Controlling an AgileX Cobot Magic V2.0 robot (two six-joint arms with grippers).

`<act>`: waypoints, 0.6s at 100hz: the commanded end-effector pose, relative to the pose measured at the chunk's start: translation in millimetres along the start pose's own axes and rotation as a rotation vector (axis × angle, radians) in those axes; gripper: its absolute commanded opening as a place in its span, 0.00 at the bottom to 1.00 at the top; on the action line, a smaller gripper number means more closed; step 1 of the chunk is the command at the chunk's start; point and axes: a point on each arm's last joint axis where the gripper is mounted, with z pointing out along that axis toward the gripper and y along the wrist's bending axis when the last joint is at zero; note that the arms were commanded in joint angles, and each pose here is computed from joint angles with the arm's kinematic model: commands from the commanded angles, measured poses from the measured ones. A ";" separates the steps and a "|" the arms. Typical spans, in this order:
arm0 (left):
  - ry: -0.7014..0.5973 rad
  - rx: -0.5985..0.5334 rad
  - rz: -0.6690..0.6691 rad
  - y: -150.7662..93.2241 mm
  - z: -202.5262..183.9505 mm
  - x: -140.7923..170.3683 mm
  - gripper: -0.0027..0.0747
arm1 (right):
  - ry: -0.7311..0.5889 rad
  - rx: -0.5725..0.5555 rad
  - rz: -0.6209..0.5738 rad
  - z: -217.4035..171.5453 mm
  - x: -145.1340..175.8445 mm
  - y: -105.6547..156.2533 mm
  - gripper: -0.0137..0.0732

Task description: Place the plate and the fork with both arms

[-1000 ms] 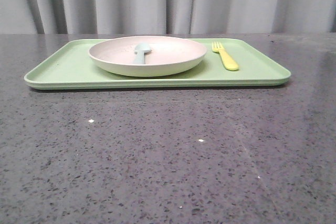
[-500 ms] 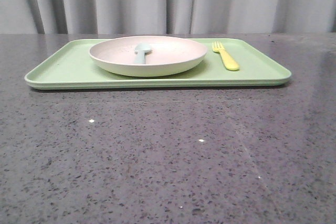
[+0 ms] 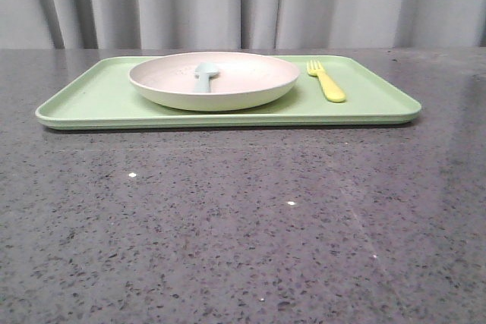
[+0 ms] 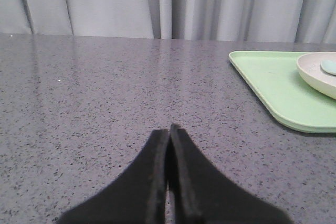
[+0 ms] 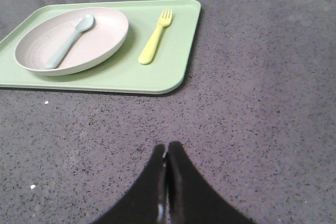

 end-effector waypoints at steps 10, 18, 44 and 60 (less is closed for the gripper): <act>-0.092 0.002 -0.011 0.2 -2.1 -4.1 0.01 | -0.089 -0.016 -0.036 -2.5 -13.1 2.9 0.08; -0.092 0.002 -0.011 0.2 -2.1 -4.1 0.01 | -0.104 0.013 -0.080 -2.6 -14.6 0.5 0.08; -0.092 0.002 -0.011 0.2 -2.1 -4.1 0.01 | -0.119 0.034 -0.098 -2.9 -15.9 -0.9 0.08; -0.092 0.002 -0.011 0.2 -2.1 -4.1 0.01 | -0.122 0.077 -0.064 -3.1 -15.6 -3.0 0.08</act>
